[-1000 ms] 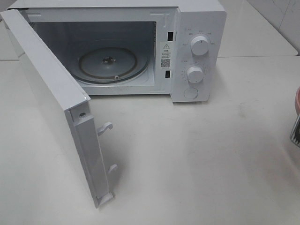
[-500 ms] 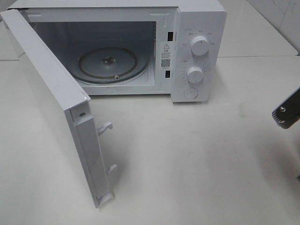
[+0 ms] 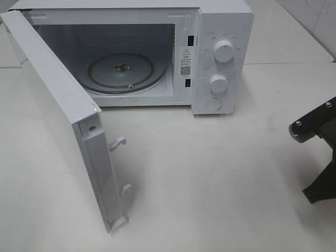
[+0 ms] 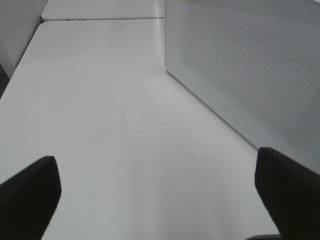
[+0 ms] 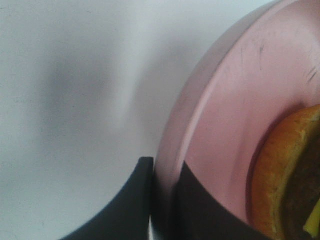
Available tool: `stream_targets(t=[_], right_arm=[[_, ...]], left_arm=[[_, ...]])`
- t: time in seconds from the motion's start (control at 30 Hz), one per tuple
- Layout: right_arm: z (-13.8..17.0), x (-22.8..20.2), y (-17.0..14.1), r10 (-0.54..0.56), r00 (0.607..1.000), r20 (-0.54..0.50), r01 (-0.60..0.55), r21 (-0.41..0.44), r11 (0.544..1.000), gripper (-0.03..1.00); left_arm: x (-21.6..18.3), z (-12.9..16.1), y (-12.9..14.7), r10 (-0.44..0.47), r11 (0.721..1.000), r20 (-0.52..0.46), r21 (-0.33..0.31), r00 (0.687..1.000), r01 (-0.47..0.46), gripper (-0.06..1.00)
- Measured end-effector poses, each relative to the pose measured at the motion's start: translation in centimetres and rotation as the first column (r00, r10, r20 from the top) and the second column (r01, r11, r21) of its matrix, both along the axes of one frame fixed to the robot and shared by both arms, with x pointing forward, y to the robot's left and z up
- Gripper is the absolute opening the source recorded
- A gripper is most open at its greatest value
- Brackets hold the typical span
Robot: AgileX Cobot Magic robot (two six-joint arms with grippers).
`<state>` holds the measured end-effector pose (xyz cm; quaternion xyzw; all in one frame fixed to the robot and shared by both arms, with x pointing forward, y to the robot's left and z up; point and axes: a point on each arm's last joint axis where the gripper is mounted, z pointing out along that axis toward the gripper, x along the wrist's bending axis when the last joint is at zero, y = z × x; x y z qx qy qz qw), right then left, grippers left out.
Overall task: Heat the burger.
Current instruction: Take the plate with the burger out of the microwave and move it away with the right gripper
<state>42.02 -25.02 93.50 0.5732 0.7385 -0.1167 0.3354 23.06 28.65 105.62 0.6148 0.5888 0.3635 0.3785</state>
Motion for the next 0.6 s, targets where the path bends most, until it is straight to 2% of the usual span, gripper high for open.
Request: stream_targets(t=[0.23,0.6], right_arm=[[-2.3,0.8,0.6,-0.014,1.000,-0.019,0.014,0.002,1.000,0.09],[-5.7,1.7,0.8,-0.066,0.998,0.006,0.067,-0.043,0.997,0.09]], left_arm=[[0.0,0.0,0.0,0.000,1.000,0.000,0.000,1.000,0.000,0.98],[0.0,0.0,0.0,0.000,1.000,0.000,0.000,1.000,0.000,0.98]])
